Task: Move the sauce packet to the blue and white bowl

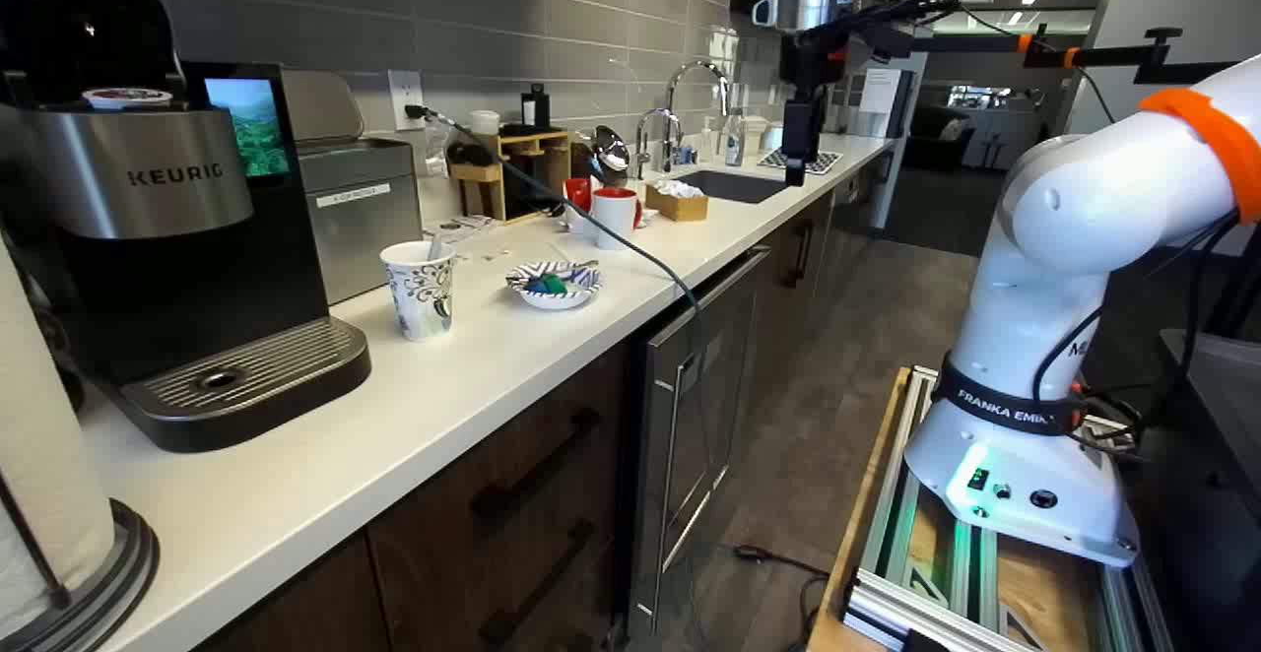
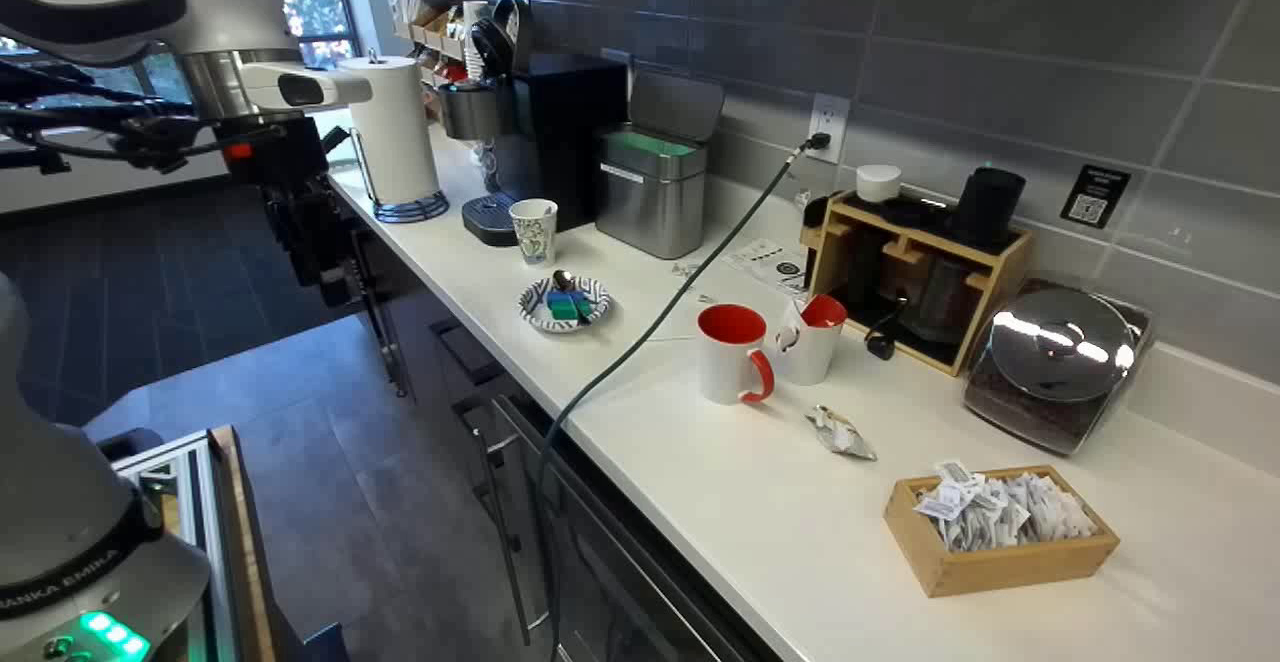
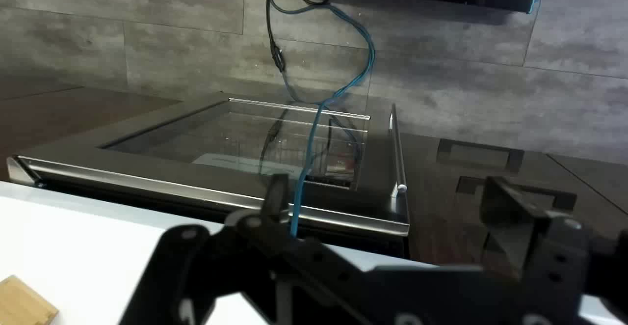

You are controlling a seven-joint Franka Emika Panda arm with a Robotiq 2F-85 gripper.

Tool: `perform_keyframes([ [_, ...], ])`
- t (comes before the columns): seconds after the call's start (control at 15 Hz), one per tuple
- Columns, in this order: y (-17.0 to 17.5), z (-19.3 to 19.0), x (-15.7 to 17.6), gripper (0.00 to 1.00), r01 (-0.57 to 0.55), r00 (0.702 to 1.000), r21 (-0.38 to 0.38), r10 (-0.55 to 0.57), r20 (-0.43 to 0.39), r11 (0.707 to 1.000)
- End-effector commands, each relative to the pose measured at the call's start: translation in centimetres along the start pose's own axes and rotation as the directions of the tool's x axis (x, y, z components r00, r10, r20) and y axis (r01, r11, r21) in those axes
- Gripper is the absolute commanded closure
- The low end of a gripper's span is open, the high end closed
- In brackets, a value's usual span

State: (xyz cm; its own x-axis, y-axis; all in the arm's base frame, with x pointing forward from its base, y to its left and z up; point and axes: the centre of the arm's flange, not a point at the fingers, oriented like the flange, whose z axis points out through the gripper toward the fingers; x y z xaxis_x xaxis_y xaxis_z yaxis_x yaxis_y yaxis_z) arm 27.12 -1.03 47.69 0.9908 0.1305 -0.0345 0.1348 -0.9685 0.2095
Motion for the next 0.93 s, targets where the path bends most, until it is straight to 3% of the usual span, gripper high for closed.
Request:
perform_keyframes([
  [0.0, 0.0, 0.0, 0.0, 0.0, 0.0, 1.0, 0.0, 0.0, 0.0, 1.0],
  [0.67, 0.0, 0.0, 0.0, 0.0, 0.0, 1.0, 0.0, 0.0, 0.0, 1.0],
  [0.87, 1.5, 0.4, 4.2, 0.0, -0.186, 0.982, 0.069, 0.187, -0.008, 0.98],
])
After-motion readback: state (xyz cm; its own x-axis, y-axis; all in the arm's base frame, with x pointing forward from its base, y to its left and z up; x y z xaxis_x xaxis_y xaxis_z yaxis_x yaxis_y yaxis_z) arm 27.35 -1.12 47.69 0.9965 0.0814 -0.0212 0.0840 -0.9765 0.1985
